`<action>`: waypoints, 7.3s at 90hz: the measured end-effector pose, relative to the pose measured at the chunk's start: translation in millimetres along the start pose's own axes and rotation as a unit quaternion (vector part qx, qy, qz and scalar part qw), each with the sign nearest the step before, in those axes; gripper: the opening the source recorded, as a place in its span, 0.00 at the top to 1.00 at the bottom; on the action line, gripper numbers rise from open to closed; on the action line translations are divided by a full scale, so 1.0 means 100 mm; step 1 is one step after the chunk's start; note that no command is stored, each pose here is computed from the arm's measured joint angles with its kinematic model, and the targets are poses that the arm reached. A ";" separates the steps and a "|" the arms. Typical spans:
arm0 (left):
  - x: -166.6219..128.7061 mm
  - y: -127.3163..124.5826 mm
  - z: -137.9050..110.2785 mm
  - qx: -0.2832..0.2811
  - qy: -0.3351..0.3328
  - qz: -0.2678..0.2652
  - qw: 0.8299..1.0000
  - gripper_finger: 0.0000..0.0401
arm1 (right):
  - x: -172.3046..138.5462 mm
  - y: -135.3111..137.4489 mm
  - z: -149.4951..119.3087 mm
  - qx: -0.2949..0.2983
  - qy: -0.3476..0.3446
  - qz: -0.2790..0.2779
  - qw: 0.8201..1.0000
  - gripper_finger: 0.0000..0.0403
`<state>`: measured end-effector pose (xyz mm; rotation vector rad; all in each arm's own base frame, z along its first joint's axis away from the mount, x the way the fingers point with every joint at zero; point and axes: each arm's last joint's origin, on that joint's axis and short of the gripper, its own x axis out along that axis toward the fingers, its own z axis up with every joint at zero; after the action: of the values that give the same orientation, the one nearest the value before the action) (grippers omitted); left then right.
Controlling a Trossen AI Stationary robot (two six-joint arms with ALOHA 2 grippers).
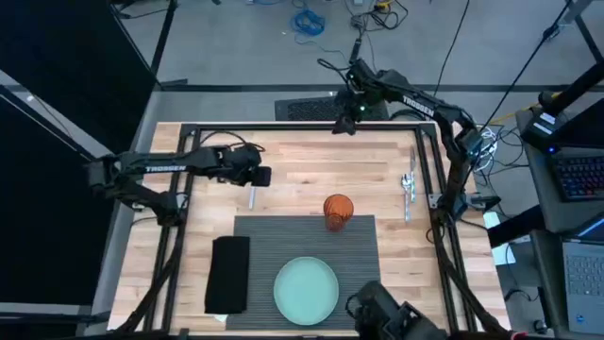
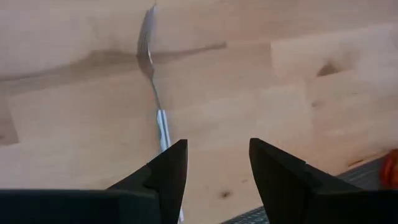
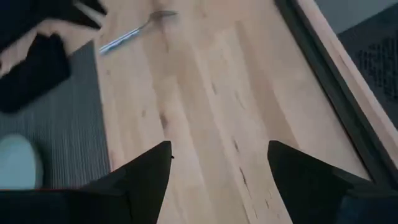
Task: Set table place
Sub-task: Put the blue fork on top of the black napkin
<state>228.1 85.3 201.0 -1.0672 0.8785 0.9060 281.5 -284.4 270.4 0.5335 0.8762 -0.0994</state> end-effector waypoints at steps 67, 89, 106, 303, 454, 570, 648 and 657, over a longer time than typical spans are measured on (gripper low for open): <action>0.22 0.11 -0.01 0.052 0.037 0.088 0.994 0.61 | 0.46 0.10 0.15 -0.034 -0.011 -0.071 0.997 0.37; 0.34 0.08 -0.01 0.051 0.057 0.074 0.994 0.61 | 0.46 0.10 0.15 -0.034 -0.013 -0.070 0.997 0.37; 0.40 0.08 -0.01 0.051 0.063 0.079 0.994 0.61 | 0.46 0.10 0.15 -0.034 -0.013 -0.070 0.997 0.37; -0.85 -0.05 0.06 0.283 0.028 -0.078 0.956 1.00 | -0.30 0.44 -0.02 0.121 0.005 -0.082 0.989 0.37; -0.80 0.00 -2.63 -0.047 0.097 -0.151 0.983 1.00 | -0.84 1.16 -1.42 0.105 -0.064 -0.037 0.992 0.37; -0.17 0.04 -2.88 -0.011 0.062 -0.051 0.997 1.00 | -0.51 2.23 -1.42 0.123 -0.044 0.109 0.985 0.37; -0.58 -0.01 -2.84 0.031 0.053 0.031 0.998 1.00 | -0.73 2.24 -1.52 0.107 -0.065 0.113 0.986 0.37; -0.54 -0.04 -2.89 0.027 0.065 0.023 0.997 1.00 | -0.73 2.25 -1.52 0.106 -0.066 0.113 0.986 0.37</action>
<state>169.7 -202.6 181.1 -1.0727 1.0329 0.8538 194.0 -26.1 337.2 0.8137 0.6747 -0.0196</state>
